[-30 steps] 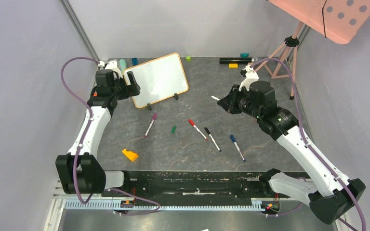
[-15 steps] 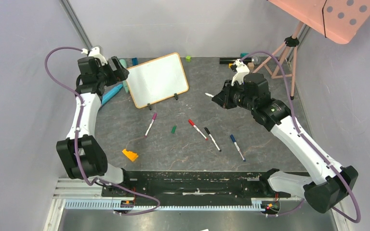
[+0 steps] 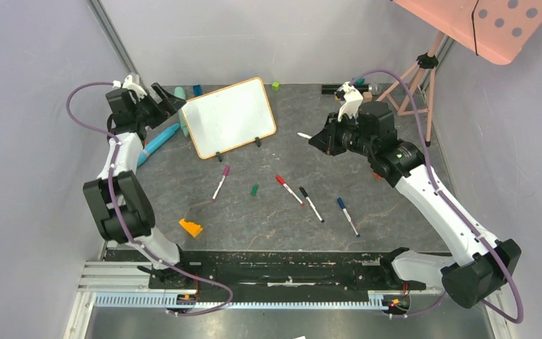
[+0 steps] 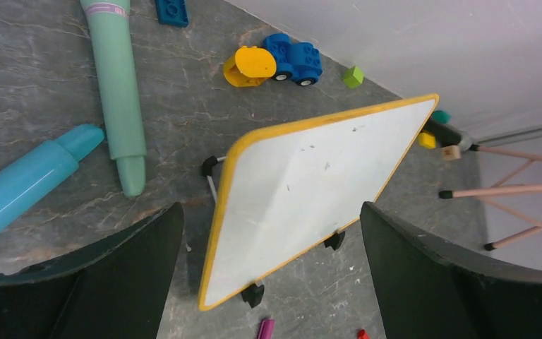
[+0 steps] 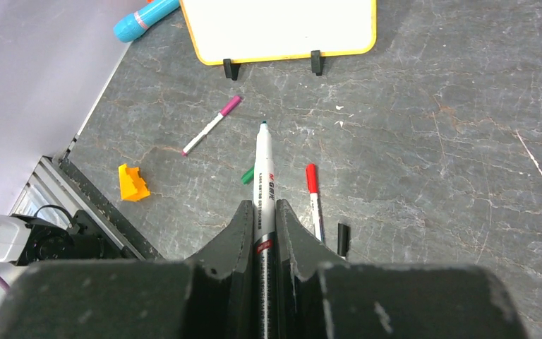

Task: Write a sentence on the whiteboard
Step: Move the whiteboard to the center of the board.

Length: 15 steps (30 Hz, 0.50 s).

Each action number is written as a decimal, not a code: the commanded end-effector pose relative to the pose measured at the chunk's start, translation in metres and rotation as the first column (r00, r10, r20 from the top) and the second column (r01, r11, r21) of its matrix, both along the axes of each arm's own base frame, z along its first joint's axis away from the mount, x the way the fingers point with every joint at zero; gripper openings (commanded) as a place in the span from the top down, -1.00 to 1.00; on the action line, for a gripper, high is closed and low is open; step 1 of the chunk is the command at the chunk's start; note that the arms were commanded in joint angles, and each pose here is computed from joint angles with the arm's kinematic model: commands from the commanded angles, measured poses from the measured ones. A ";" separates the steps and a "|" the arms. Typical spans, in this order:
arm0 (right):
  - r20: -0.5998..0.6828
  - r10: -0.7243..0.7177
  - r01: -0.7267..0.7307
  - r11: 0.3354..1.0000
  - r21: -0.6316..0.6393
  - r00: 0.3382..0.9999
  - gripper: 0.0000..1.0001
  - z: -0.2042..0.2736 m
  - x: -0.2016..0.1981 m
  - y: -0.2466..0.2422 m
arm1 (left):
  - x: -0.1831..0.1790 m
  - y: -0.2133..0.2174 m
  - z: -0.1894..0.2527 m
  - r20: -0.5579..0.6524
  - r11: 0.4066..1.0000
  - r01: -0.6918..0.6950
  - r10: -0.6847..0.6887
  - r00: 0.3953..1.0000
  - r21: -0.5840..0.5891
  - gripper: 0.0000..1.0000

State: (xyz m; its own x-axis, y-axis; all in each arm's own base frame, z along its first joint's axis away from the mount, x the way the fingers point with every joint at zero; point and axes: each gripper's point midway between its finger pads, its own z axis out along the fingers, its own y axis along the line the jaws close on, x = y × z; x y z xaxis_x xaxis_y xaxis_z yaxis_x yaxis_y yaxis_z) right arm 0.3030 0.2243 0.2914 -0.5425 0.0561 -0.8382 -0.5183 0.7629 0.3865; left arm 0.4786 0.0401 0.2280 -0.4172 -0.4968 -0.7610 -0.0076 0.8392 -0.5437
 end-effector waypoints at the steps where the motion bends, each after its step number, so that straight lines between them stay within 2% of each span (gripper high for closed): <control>1: 0.065 0.027 -0.029 0.999 0.030 0.998 1.00 0.022 0.002 0.003 | 0.008 -0.004 0.008 0.122 0.964 0.154 -0.130 0.984 -0.215 -0.99; 4: 0.060 0.029 -0.032 0.999 0.037 0.998 1.00 0.021 0.002 0.003 | 0.010 -0.008 0.003 0.203 0.937 0.259 -0.213 0.956 -0.235 -0.99; 8: 0.055 0.026 -0.028 0.999 0.033 0.998 1.00 0.017 0.004 0.003 | 0.018 -0.013 -0.024 0.191 0.895 0.346 -0.301 0.934 -0.282 -0.99; 12: 0.046 0.029 -0.031 0.998 0.048 0.999 1.00 0.020 0.007 0.005 | 0.015 -0.009 -0.042 0.197 0.933 0.318 -0.284 0.938 -0.167 -0.99; 15: 0.042 0.026 -0.028 0.999 0.046 0.999 1.00 0.017 0.007 0.004 | 0.015 -0.011 -0.051 0.167 0.933 0.343 -0.323 0.932 -0.111 -0.99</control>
State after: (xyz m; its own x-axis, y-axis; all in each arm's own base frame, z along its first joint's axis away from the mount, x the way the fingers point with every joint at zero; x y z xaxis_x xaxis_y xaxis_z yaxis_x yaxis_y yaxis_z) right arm 0.3050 0.2252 0.2904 -0.5507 0.0581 -0.8327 -0.5280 0.7483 0.4014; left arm 0.4922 0.0340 0.1577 -0.5182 -0.5788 -0.6296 0.2021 0.6324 -0.7478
